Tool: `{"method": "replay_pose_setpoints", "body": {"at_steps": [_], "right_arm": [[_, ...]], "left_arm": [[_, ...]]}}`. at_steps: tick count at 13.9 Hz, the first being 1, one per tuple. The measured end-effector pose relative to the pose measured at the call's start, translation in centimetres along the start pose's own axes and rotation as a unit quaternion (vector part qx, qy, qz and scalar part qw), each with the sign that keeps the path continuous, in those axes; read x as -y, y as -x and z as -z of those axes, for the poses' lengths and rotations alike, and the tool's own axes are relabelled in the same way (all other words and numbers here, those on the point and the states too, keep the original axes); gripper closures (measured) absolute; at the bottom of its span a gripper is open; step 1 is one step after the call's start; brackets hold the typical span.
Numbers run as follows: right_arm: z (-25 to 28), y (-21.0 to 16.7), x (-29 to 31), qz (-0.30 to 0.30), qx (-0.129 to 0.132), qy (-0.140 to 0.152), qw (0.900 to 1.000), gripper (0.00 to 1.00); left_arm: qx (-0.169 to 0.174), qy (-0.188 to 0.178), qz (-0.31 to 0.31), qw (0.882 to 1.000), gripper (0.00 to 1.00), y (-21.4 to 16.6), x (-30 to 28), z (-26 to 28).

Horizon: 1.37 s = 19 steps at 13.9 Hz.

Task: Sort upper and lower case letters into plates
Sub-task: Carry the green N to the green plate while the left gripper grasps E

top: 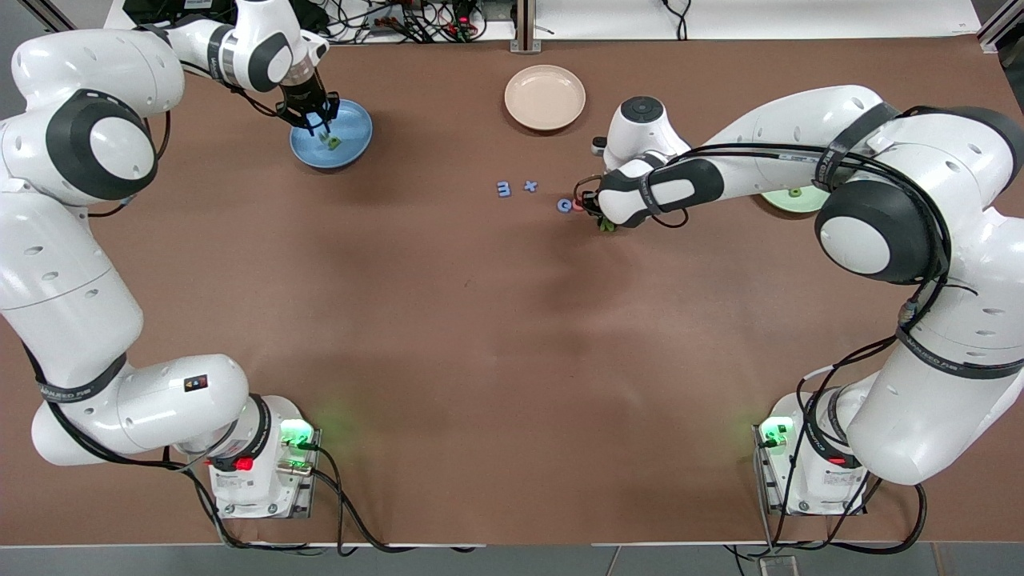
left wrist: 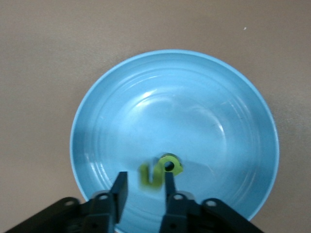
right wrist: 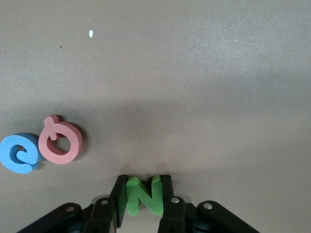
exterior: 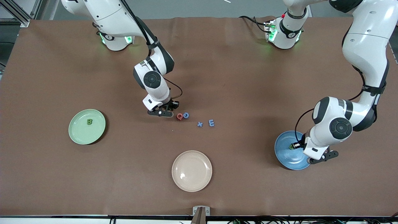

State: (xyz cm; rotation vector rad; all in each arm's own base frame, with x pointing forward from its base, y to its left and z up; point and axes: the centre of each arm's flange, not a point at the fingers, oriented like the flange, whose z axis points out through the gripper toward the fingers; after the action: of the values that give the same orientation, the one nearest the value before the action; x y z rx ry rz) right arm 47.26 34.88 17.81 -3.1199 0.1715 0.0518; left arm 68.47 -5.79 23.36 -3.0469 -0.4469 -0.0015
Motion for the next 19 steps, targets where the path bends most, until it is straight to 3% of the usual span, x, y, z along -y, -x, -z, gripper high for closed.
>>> {"method": "replay_pose_setpoints", "body": {"at_steps": [3,6,9,11,15,16,19], "right_arm": [[0.9,-0.4,0.2,-0.001,-0.002,-0.001,1.000,0.67],[6.9,-2.3,-1.6,-0.009,0.017,0.017,1.000,0.67],[14.2,-6.2,-9.6,0.026,0.037,0.019,0.999,0.67],[15.8,-8.9,-16.7,0.050,0.045,0.013,0.998,0.67],[14.3,-12.6,-29.8,0.094,0.044,-0.002,0.995,0.67],[13.6,-13.2,-32.5,0.099,0.040,-0.005,0.994,0.67],[9.9,-14.2,-37.2,0.100,0.032,-0.007,0.994,0.67]], "left_arm": [[-0.004,0.004,0.005,1.000,0.26,0.1,-0.8,0.6],[-0.006,0.019,0.038,0.999,0.00,2.3,-5.8,1.9],[-0.004,0.026,0.071,0.997,0.00,7.4,-14.3,2.8],[-0.004,0.027,0.083,0.996,0.00,11.4,-19.6,3.1],[0.001,0.029,0.093,0.995,0.03,17.5,-26.3,2.6],[0.002,0.033,0.098,0.995,0.07,18.8,-28.0,2.5],[0.009,0.046,0.134,0.990,0.14,22.5,-33.3,1.8]]}}
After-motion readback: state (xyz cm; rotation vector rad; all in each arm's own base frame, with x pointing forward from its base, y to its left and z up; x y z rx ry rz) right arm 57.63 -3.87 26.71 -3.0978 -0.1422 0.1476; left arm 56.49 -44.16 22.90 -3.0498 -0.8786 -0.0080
